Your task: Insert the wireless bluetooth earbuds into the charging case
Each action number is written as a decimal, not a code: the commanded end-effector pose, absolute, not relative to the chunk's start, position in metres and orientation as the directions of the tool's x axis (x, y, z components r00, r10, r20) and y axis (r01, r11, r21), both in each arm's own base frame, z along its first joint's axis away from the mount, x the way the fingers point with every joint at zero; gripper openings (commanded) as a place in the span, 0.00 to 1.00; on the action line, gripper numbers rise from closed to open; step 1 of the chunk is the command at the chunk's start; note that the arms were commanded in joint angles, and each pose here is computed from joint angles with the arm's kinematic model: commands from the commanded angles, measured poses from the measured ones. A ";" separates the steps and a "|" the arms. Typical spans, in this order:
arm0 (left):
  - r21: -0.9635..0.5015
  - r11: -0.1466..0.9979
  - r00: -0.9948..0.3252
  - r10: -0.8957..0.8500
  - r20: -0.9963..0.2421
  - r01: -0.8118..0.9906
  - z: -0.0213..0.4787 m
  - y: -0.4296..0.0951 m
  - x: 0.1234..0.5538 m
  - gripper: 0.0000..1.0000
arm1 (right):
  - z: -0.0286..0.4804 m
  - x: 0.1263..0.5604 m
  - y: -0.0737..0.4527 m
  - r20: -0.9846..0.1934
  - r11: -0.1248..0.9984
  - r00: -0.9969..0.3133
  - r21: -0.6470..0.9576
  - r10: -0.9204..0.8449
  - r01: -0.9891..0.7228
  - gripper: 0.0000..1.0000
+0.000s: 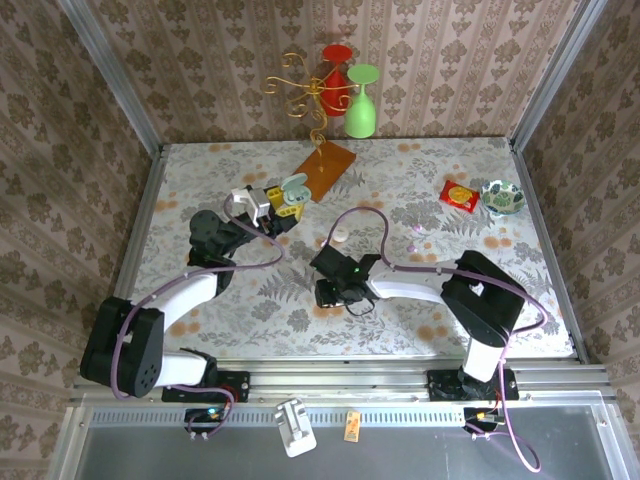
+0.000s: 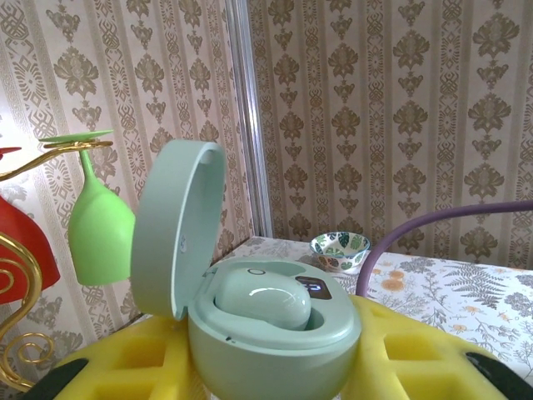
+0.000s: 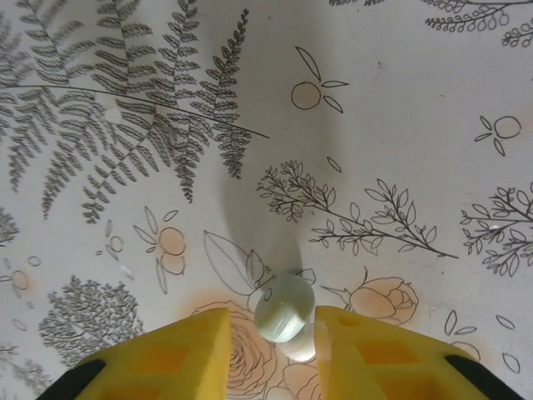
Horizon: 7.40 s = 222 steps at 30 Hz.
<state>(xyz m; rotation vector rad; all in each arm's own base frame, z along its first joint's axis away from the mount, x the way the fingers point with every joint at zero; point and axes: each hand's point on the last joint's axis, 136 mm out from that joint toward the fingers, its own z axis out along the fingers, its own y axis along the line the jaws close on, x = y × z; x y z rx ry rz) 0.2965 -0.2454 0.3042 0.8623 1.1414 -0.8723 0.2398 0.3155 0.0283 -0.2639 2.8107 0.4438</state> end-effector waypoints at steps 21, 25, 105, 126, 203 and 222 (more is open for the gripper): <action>0.143 0.404 0.208 -0.120 -0.971 0.903 0.307 -0.245 0.292 0.30 | 0.034 0.236 0.261 -0.258 0.930 -0.914 0.112 -0.313 -0.350 0.20; 0.149 0.405 0.209 -0.109 -0.972 0.902 0.306 -0.244 0.290 0.30 | 0.034 0.226 0.236 -0.193 0.922 -0.922 0.132 -0.337 -0.365 0.20; 0.137 0.507 0.179 -0.034 -0.983 0.851 0.302 -0.224 0.305 0.30 | 0.022 0.256 0.210 -0.151 0.759 -0.840 -0.531 -0.521 -0.376 0.26; 0.120 0.476 0.161 -0.045 -0.986 0.871 0.298 -0.231 0.302 0.30 | 0.067 0.256 0.223 -0.300 0.897 -0.850 -0.244 -0.432 -0.370 0.19; 0.020 0.284 0.067 -0.157 -0.985 0.959 0.268 -0.270 0.270 0.29 | 0.266 0.336 0.315 -0.638 0.707 -0.770 0.535 -0.021 -0.462 0.19; 0.025 0.283 0.074 -0.164 -0.984 0.959 0.272 -0.270 0.270 0.29 | 0.262 0.339 0.315 -0.633 0.713 -0.774 0.535 -0.017 -0.453 0.32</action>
